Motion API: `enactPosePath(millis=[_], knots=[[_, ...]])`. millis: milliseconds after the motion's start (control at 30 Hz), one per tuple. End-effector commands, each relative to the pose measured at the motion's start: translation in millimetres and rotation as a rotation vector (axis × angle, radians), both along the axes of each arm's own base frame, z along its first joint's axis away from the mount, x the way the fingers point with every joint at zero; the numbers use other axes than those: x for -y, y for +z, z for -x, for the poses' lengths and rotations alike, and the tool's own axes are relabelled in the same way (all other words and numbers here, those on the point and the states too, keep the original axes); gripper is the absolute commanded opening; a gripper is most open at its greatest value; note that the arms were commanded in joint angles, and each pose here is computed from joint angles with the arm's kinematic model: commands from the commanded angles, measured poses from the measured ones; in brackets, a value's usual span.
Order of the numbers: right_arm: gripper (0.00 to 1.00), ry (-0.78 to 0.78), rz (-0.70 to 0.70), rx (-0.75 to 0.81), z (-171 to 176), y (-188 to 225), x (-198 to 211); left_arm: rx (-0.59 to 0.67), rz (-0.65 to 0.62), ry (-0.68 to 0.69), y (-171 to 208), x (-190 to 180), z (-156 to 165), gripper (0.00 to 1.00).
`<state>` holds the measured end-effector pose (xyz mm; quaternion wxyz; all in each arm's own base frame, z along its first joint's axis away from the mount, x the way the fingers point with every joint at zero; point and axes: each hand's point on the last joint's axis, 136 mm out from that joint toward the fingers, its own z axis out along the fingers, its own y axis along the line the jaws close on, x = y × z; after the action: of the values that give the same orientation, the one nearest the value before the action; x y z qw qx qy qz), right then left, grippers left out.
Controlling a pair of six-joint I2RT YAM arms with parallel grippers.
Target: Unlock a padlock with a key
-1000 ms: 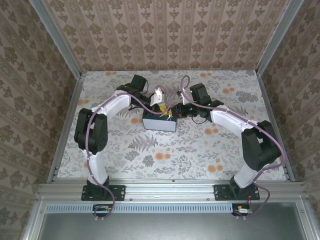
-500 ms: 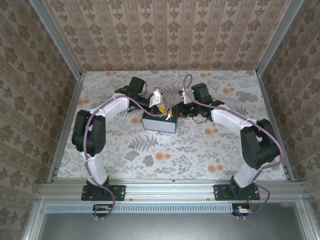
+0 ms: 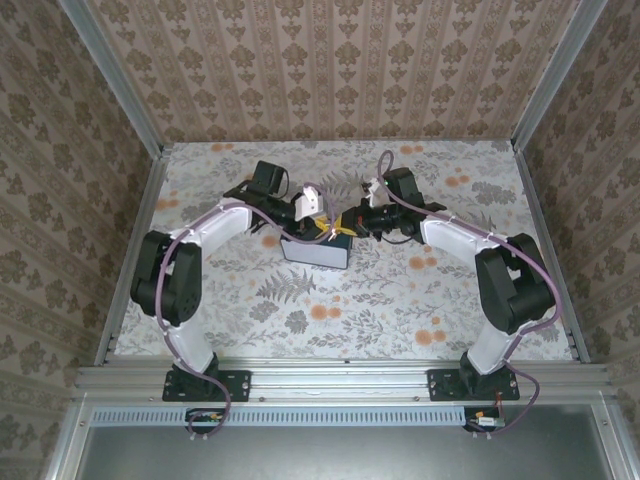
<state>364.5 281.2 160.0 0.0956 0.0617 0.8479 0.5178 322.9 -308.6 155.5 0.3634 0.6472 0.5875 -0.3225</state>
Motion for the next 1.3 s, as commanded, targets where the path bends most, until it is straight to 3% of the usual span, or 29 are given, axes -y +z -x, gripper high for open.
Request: enactPosePath(millis=[0, 567, 833, 900, 1033, 1100, 1267], knots=[[0.00, -0.014, -0.123, -0.102, 9, 19, -18, 0.039, 0.080, -0.107, 19, 29, 35, 0.00], [0.00, -0.155, -0.280, -0.444, 32, 26, -16, 0.246, 0.072, -0.128, 40, 38, 63, 0.00], [0.00, -0.132, -0.287, -0.441, 36, 35, -23, 0.238, 0.064, -0.081, 31, 36, 50, 0.00], [0.13, -0.126, -0.283, -0.428, 35, 38, -21, 0.211, 0.071, -0.071, 29, 34, 45, 0.00], [0.26, -0.097, -0.222, -0.349, 37, 44, -13, 0.147, 0.124, -0.061, 33, 26, 40, 0.00], [0.30, -0.086, -0.188, -0.326, 41, 44, -8, 0.134, 0.136, -0.062, 34, 24, 40, 0.00], [0.30, -0.071, -0.084, -0.285, 52, 40, 7, 0.106, 0.154, -0.059, 36, 21, 37, 0.00]])
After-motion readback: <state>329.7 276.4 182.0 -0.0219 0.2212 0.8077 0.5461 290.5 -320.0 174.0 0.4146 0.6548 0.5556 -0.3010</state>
